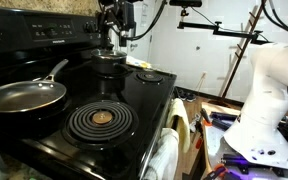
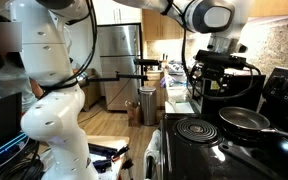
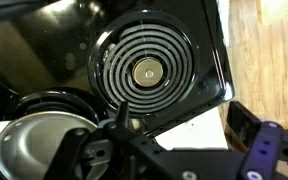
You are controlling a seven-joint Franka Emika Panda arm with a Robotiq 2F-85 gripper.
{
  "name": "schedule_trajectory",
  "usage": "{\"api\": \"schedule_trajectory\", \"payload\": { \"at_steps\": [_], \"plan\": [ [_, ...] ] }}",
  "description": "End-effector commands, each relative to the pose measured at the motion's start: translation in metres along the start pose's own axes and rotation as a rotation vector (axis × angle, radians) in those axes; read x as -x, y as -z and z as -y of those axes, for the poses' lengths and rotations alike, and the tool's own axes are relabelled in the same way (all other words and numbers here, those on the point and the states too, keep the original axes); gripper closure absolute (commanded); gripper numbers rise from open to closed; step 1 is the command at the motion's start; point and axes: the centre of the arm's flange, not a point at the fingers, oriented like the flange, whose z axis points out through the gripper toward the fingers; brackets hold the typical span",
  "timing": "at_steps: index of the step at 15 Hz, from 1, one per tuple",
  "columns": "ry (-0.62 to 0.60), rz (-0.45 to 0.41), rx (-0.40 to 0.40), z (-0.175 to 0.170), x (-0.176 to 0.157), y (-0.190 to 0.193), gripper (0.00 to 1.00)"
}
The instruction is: Move the pan to the back left plate
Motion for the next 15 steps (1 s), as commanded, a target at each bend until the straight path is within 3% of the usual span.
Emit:
{"api": "schedule_trajectory", "payload": {
  "at_steps": [1, 8, 12, 15],
  "plan": [
    [0.09, 0.036, 0.063, -0.031, -0.003, -0.014, 0.0],
    [0.285, 0.123, 0.095, -0.103, -0.023, -0.041, 0.0],
    [0.405, 0.123, 0.082, -0.137, -0.043, -0.043, 0.0],
    [0.366, 0.105, 0.091, -0.121, -0.035, -0.052, 0.0]
  ]
}}
